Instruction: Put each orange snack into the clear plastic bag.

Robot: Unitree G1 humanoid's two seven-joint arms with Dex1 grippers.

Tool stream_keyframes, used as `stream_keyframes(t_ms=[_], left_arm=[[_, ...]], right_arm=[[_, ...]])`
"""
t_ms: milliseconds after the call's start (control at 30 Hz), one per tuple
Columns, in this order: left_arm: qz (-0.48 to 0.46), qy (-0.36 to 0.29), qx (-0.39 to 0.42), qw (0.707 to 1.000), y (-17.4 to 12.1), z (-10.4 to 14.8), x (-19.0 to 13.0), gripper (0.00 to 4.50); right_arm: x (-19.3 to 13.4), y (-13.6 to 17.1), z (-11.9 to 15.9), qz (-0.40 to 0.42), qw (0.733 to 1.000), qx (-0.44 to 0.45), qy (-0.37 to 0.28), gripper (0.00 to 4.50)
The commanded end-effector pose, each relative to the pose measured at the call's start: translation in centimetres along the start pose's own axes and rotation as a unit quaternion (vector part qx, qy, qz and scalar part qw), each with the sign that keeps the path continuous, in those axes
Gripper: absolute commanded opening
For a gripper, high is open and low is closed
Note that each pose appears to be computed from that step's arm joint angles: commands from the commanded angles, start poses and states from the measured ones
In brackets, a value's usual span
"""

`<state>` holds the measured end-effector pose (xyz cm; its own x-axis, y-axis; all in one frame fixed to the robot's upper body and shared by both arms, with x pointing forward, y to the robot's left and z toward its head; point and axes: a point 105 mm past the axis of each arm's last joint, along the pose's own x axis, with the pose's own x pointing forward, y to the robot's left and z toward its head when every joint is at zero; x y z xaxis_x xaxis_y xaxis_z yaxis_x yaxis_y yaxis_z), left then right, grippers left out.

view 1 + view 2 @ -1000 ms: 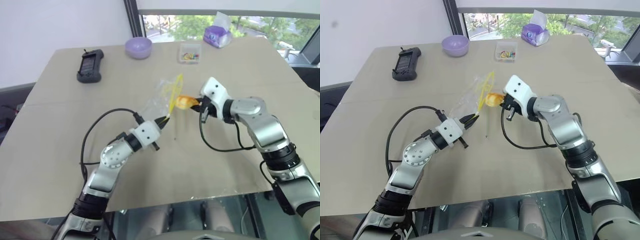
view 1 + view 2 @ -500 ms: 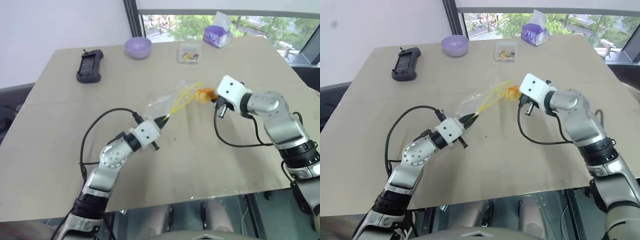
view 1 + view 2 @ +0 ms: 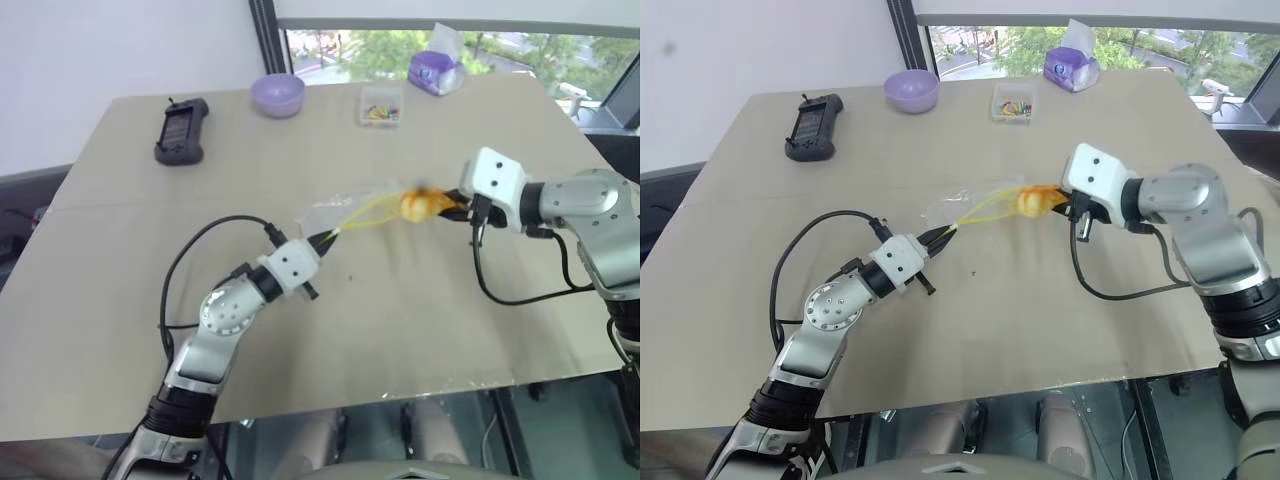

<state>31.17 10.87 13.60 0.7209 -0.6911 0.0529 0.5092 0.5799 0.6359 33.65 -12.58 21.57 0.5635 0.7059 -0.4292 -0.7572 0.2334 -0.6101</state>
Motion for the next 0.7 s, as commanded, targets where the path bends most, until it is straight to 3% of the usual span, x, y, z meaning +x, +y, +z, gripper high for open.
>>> stream_keyframes(t_ms=[33,267,700], left_arm=[[0.007,-0.022,0.01,1.0,0.3,1.2,0.3,0.0],[0.007,-0.025,0.01,1.0,0.4,1.2,0.5,0.0],[0.006,-0.03,0.007,1.0,0.1,1.4,0.8,0.0]], right_arm=[[-0.6,-0.8,2.2,-0.021,0.999,-0.009,-0.035,0.25],[0.6,1.2,2.1,0.014,0.999,-0.005,-0.032,0.25],[3.7,1.6,1.3,-0.016,0.999,0.041,-0.012,0.25]])
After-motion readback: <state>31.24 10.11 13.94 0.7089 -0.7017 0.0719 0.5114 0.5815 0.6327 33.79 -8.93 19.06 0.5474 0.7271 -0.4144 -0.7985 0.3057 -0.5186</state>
